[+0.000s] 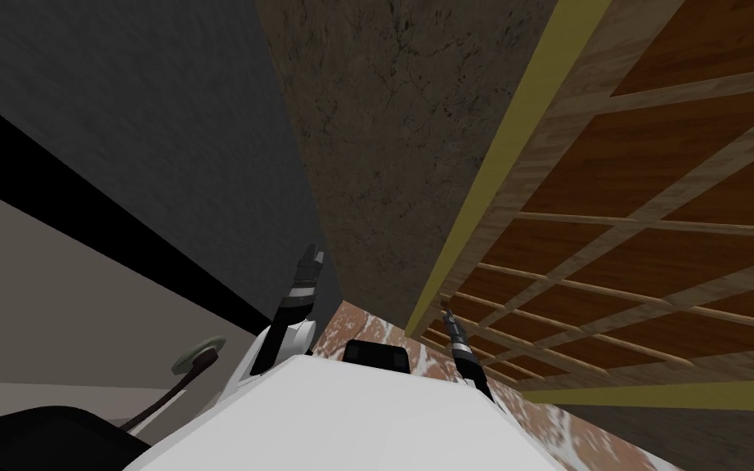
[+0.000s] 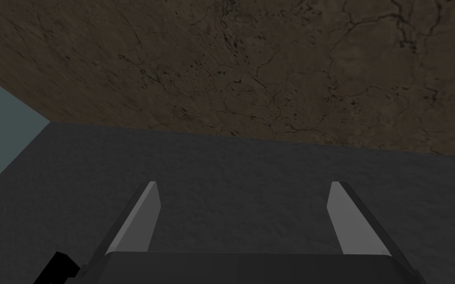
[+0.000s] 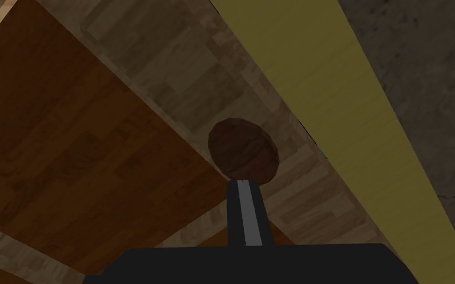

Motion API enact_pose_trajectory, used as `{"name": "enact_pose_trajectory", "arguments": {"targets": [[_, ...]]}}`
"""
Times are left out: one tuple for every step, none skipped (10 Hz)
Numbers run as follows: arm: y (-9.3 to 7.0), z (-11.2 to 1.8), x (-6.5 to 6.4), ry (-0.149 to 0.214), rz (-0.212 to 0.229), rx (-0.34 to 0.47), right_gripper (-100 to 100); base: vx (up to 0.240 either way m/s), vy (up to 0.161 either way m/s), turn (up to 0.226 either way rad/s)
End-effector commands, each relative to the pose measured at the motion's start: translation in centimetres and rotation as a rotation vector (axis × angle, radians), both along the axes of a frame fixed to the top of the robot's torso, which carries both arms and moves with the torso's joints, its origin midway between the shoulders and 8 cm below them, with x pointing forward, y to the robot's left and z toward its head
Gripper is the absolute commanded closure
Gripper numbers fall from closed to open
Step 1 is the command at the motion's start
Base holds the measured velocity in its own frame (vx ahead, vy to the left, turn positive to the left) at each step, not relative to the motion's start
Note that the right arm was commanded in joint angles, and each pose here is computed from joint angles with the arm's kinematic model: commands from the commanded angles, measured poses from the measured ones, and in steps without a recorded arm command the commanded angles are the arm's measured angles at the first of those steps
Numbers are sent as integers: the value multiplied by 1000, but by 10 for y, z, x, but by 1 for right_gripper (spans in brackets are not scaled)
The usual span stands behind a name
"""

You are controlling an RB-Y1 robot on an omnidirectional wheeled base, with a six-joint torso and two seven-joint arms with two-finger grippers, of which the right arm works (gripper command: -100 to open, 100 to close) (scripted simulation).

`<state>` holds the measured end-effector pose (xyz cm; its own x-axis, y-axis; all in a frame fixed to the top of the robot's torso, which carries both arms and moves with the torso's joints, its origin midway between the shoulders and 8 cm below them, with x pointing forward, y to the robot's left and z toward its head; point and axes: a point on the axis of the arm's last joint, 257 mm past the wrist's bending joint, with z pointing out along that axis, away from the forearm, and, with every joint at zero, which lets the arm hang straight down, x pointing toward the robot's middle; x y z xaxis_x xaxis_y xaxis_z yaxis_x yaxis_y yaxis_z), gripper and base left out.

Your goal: Pull the door open

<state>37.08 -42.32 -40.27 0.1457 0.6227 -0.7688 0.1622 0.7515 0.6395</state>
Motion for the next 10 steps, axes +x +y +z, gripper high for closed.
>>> {"name": "enact_pose_trajectory", "arguments": {"targets": [[-4,1,-7,9,2,-52,-100,10,52,-37],[-6,1,-12,16,4,-88,-100,7,47,-40],[-9,1,-17,24,6,-127,-100,7,56,-50],[-12,1,-23,33,8,-165,-100,5,62,-48],[-12,1,-23,34,8,-172,-100,-1,41,-12],[-15,1,-28,44,10,-219,-100,-8,33,-26],[-18,1,-34,52,13,-259,-100,0,44,-52],[-18,1,-34,55,12,-269,-100,3,35,-19],[-20,1,-40,65,15,-319,-100,8,36,-26],[-23,1,-46,73,18,-355,-100,5,54,-51]]}}
